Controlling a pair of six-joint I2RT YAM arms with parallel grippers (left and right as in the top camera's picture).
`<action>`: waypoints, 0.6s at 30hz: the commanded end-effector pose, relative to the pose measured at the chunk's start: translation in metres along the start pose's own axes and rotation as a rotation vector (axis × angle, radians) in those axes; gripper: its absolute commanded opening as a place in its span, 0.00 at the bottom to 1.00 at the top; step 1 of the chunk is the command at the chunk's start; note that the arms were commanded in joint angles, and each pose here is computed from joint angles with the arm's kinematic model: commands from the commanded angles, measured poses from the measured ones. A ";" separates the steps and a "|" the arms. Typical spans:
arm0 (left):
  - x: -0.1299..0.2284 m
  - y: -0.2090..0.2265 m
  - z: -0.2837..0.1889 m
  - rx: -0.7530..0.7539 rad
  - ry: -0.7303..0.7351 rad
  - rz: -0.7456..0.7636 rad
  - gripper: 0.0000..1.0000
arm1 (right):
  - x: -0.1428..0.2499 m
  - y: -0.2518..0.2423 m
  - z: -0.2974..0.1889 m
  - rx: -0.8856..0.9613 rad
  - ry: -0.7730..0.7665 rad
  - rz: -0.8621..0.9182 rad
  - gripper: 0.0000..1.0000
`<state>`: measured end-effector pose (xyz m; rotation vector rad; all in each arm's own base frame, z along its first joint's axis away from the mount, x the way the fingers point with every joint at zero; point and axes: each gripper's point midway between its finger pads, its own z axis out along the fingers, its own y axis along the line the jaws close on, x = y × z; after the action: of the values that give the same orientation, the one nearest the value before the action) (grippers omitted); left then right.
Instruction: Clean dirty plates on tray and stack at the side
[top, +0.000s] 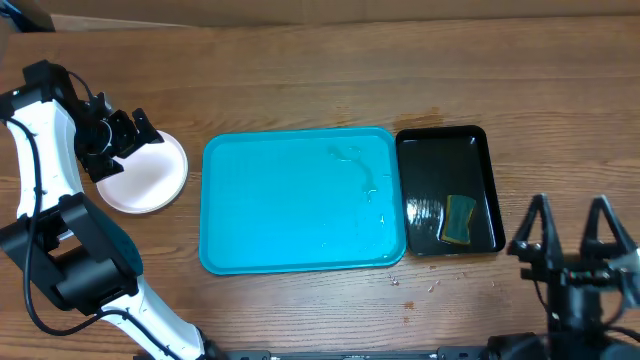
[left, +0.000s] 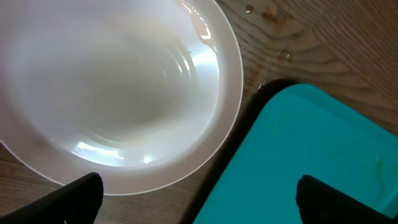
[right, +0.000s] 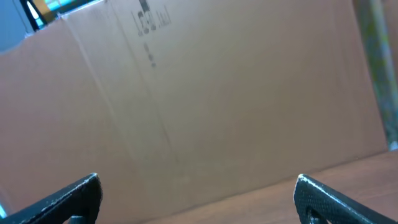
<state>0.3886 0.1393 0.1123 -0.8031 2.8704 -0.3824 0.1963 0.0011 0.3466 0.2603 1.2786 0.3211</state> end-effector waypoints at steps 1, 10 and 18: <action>0.001 0.001 0.000 -0.002 0.004 0.012 1.00 | 0.023 -0.006 0.006 -0.013 0.003 -0.008 1.00; 0.001 0.001 0.000 -0.002 0.004 0.012 1.00 | 0.057 -0.011 0.008 -0.063 -0.027 -0.049 1.00; 0.001 0.001 0.000 -0.002 0.003 0.012 1.00 | 0.101 -0.020 0.010 -0.074 0.068 -0.063 1.00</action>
<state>0.3886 0.1393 0.1123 -0.8031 2.8704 -0.3824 0.2301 0.0170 0.2662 0.1727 1.3129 0.3274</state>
